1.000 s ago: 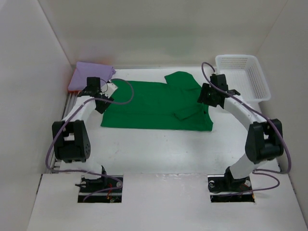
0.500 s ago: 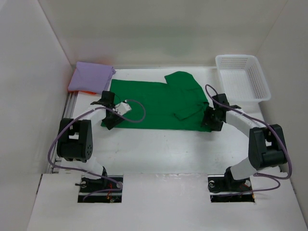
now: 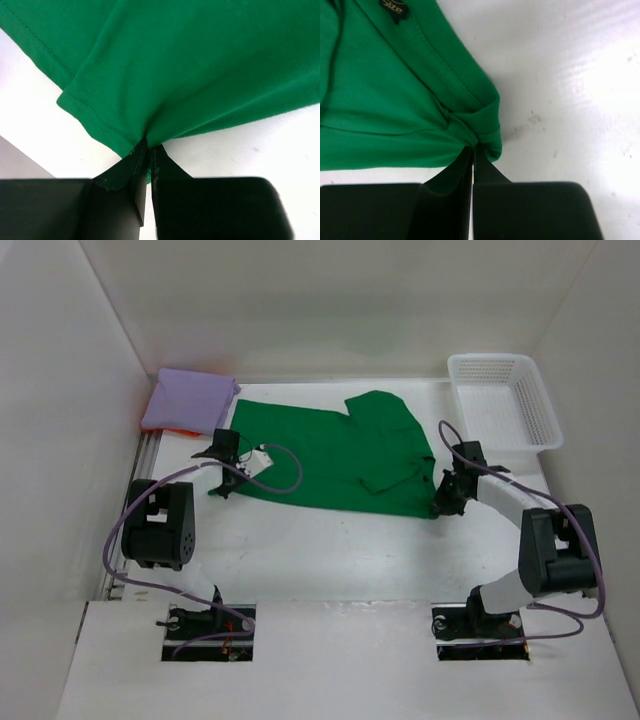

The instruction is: Fold and stack the t-shirts

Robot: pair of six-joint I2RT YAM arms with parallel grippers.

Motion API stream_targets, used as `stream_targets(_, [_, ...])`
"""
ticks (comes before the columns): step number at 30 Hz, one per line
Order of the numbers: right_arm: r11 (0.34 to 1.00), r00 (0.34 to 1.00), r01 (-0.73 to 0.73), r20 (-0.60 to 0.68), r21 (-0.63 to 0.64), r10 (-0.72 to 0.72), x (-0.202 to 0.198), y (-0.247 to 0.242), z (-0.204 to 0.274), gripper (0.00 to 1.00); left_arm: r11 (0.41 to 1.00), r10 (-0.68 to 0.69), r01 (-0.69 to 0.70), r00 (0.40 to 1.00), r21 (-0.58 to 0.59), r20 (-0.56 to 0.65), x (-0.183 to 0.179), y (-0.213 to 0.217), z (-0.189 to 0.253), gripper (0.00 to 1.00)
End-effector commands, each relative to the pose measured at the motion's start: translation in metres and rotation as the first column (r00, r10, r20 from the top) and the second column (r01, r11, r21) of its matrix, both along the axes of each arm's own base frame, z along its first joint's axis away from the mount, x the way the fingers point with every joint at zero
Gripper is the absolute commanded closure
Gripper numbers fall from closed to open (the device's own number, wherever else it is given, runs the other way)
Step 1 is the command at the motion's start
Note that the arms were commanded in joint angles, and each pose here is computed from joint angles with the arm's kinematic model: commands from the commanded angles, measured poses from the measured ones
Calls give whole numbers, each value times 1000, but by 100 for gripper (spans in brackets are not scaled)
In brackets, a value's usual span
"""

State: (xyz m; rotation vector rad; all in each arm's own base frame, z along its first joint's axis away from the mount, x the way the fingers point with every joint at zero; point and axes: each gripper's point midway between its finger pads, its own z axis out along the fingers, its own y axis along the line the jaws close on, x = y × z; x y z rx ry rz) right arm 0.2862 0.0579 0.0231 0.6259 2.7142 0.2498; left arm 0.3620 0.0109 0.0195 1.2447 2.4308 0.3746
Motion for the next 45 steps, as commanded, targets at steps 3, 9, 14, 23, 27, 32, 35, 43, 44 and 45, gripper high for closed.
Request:
stream_targets(3, [1000, 1000, 16, 18, -3, -16, -22, -5, 23, 100, 1000, -2, 4, 997, 31, -73, -45, 18, 18, 100])
stream_targets(9, [1000, 998, -14, -64, 2, 14, -64, 6, 32, 100, 996, -53, 67, 976, 58, -211, -99, 16, 28, 96])
stream_targets(14, [995, 979, -103, -177, 7, 103, -107, 23, 34, 97, 992, -70, 99, 952, 83, -299, -134, 15, 32, 87])
stream_targets(23, [994, 993, -81, -91, -75, 74, -87, 4, 64, 62, 981, -46, 64, 994, 183, -98, -81, 33, 79, 45])
stream_targets(27, [996, 994, -12, 105, -84, 21, -53, 1, 96, 61, 989, -138, 123, 967, 84, 215, -2, -26, 152, 45])
stream_targets(32, [994, 954, 60, 289, 87, -82, -23, 21, 104, 68, 849, -435, 499, 846, -171, 308, -1, -200, 171, 47])
stream_targets(35, [977, 934, 87, 326, 195, -148, -19, 30, 92, 70, 701, -603, 655, 756, -283, 256, -32, -283, 149, 48])
stream_targets(43, [964, 924, 105, 335, 243, -185, -29, 31, 62, 70, 475, -821, 796, 554, -374, 137, -87, -394, 89, 55])
stream_targets(44, [965, 923, 103, 338, 239, -183, -30, 30, 61, 70, 451, -841, 809, 527, -376, 125, -96, -400, 84, 55])
stream_targets(45, [966, 922, 103, 343, 236, -182, -31, 28, 62, 70, 430, -858, 819, 502, -381, 112, -105, -405, 78, 55])
